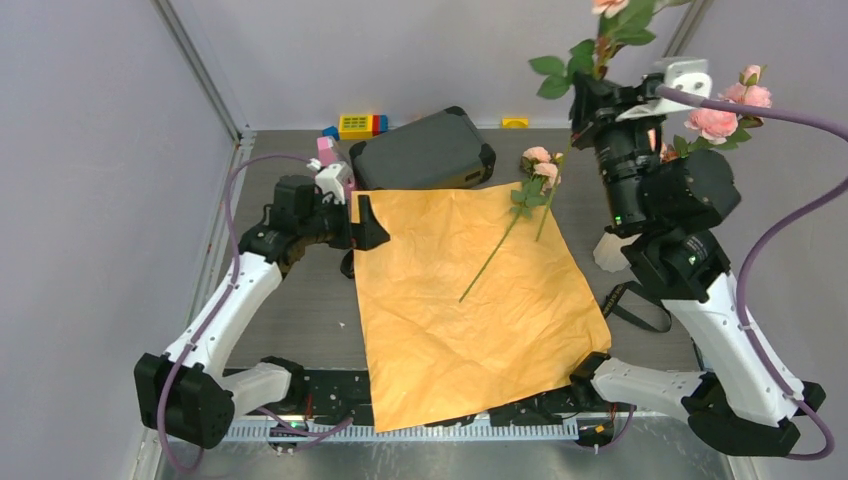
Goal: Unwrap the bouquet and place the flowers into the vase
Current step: Insert the fake flower into the vase.
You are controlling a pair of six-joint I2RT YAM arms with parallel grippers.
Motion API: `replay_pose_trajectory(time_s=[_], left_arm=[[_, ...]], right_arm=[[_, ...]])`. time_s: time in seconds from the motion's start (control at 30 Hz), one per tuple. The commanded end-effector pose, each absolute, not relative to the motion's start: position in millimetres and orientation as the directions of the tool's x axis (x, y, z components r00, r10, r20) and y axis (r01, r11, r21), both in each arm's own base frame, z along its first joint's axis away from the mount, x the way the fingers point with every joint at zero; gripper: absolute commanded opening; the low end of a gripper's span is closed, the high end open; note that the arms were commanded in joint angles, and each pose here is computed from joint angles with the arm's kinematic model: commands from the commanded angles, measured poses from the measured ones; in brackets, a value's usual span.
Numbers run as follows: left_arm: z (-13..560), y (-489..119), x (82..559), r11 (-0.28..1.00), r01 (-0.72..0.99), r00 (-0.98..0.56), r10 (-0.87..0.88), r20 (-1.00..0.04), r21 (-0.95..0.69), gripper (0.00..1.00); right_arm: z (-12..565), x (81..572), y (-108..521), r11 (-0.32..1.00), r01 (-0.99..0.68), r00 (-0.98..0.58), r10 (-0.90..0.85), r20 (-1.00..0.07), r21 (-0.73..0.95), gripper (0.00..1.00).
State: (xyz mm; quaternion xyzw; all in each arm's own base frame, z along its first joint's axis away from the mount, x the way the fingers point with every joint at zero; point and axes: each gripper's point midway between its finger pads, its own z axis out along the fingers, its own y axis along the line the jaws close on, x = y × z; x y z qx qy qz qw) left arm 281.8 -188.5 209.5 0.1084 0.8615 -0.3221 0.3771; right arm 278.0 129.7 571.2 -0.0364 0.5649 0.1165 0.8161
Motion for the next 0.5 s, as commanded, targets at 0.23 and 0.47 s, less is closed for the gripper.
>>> replay_pose_trajectory(time_s=[0.23, 0.47], left_arm=[[216, -124, 296, 0.863, 0.363, -0.669, -0.022, -0.743, -0.352, 0.95], [213, -113, 293, 0.889, 0.332, -0.656, -0.022, -0.755, -0.315, 0.95]], right_arm=[[704, 260, 59, 0.97, 0.236, 0.64, -0.201, -0.742, -0.06, 0.0], [746, 261, 38, 0.932, 0.353, 0.687, -0.317, -0.654, -0.082, 0.0]])
